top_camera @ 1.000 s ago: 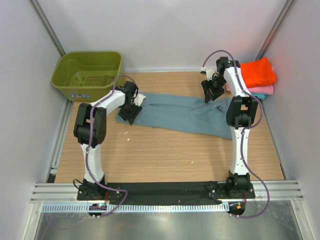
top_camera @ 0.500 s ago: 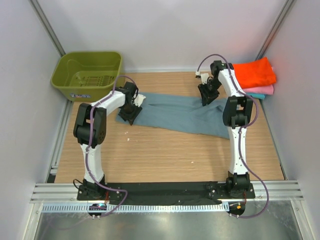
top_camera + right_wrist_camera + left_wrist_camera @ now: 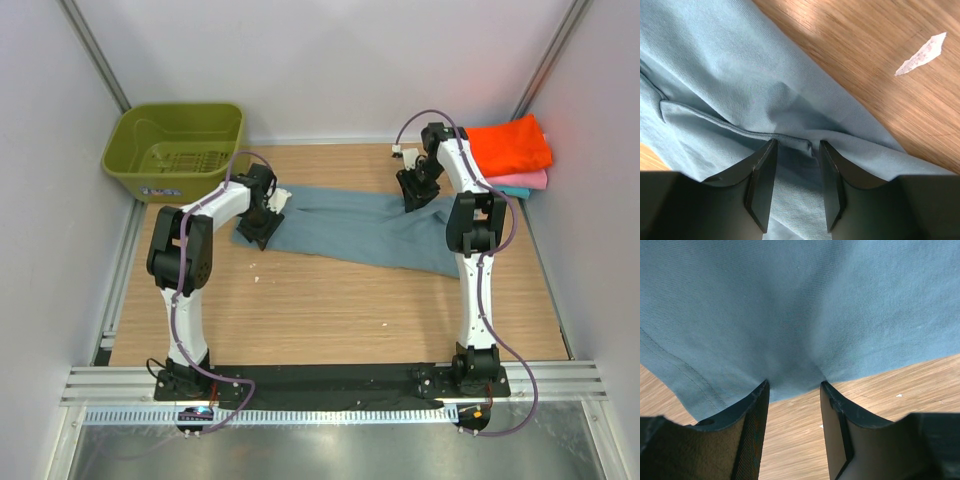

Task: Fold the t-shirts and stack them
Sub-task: Fold the tshirt

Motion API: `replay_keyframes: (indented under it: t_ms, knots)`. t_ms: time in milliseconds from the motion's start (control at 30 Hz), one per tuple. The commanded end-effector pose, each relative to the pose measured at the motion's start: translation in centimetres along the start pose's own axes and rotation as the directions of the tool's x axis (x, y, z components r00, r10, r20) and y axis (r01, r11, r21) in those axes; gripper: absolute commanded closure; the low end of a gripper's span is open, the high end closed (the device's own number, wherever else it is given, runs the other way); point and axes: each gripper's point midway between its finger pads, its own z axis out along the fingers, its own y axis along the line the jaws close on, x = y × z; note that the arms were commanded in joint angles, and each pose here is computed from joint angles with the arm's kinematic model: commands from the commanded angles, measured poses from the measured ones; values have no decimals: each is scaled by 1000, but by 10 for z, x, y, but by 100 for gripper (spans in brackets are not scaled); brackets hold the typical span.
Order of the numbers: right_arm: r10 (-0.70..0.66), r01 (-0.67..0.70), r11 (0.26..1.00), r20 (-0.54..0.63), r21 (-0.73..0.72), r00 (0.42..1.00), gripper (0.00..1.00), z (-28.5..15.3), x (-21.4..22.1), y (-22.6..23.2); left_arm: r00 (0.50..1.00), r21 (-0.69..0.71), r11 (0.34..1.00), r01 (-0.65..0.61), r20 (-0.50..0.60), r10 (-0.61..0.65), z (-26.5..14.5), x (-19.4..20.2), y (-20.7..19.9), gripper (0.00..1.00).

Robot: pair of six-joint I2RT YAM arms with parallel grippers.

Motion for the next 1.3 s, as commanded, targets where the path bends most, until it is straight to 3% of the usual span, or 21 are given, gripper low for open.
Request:
replay_keyframes:
  t_ms: [0, 167, 500, 900, 1267]
  knots:
    - [-34, 33, 999, 56, 19, 998, 55, -35, -10, 11, 1000, 49, 999, 19, -15, -18, 11, 7, -11, 54]
    - [-37, 37, 999, 35, 2, 999, 57, -39, -3, 17, 1000, 54, 998, 18, -18, -17, 13, 6, -11, 54]
    - [-58, 58, 998, 63, 5, 996, 98, -49, -8, 19, 1000, 59, 998, 21, -24, -20, 16, 4, -11, 54]
    - [-134, 115, 988, 193, 105, 972, 99, -77, -45, 14, 999, 72, 997, 30, -33, -28, 19, 7, -14, 55]
    - [-247, 211, 964, 246, 164, 937, 99, -50, -85, 28, 999, 75, 996, 39, -27, -37, 17, 3, -14, 55]
